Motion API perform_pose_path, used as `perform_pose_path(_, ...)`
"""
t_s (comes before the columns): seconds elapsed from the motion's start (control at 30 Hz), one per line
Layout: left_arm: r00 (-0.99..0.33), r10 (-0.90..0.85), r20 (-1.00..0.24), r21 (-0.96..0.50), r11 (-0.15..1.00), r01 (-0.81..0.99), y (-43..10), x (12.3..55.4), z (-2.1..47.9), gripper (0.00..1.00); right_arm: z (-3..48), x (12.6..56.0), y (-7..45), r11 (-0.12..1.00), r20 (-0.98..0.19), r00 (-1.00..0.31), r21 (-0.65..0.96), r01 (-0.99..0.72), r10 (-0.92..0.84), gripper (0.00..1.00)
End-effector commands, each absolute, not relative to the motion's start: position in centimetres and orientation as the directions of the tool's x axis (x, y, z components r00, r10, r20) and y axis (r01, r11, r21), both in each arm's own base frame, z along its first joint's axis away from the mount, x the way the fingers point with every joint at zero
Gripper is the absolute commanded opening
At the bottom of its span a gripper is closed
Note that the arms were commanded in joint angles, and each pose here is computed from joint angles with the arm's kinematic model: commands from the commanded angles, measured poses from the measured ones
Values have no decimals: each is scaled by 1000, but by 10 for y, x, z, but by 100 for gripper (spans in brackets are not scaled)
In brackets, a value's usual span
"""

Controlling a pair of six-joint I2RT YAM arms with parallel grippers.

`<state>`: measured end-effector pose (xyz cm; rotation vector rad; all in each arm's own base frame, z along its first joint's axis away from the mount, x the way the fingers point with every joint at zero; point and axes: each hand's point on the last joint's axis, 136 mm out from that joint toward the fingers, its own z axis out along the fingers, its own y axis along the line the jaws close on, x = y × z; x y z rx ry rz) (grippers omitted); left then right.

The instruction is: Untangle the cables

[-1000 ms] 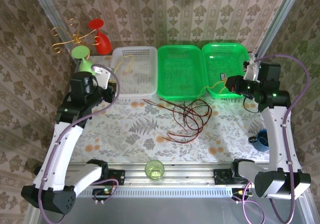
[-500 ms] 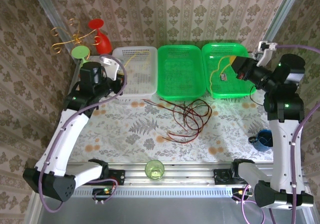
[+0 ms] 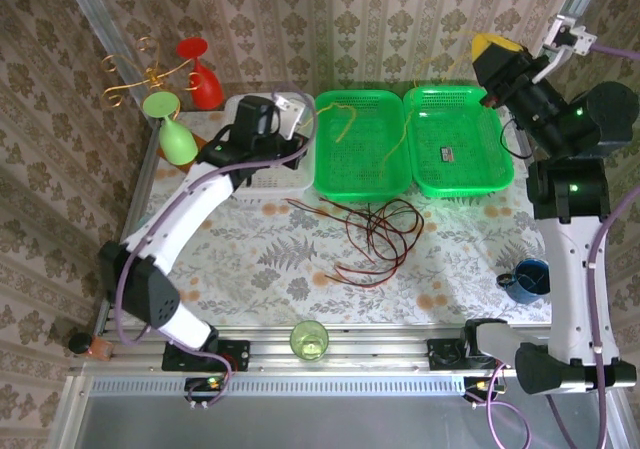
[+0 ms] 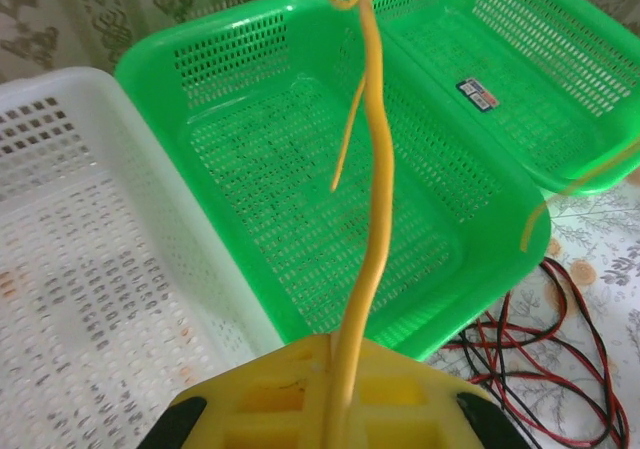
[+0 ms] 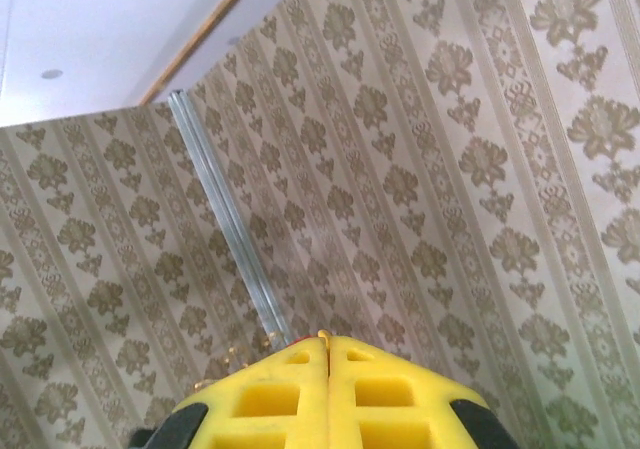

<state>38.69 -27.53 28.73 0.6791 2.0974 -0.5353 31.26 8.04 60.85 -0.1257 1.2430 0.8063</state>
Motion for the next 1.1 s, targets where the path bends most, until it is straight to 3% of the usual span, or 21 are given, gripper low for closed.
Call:
perform_pose_path(0.0,-519,251,-817,-143,784,604,-292,407,281,0,648,307,76,763,-845,250,250,-596,472,0)
perform_pose_path(0.37,-718,272,-640,-283,786,550,-353,453,153,0,631,342,90,750,-868,178,278,-600,464,0)
perform_pose_path(0.43,-722,293,-627,-267,790,552,-358,456,138,8,631,346,92,748,-871,166,283,-600,463,0)
perform_pose_path(0.5,-731,295,-615,-274,789,549,-362,457,131,26,632,348,96,752,-879,156,279,-597,450,0)
perform_pose_path(0.57,-731,294,-616,-274,790,549,-363,457,134,48,636,347,102,756,-888,160,259,-601,431,0)
perform_pose_path(0.67,-708,294,-642,-252,792,557,-363,457,149,63,637,349,106,755,-892,154,256,-604,426,0)
perform_pose_path(1.07,-607,242,-757,-184,812,554,-341,450,237,71,617,376,122,753,-908,97,274,-598,408,0)
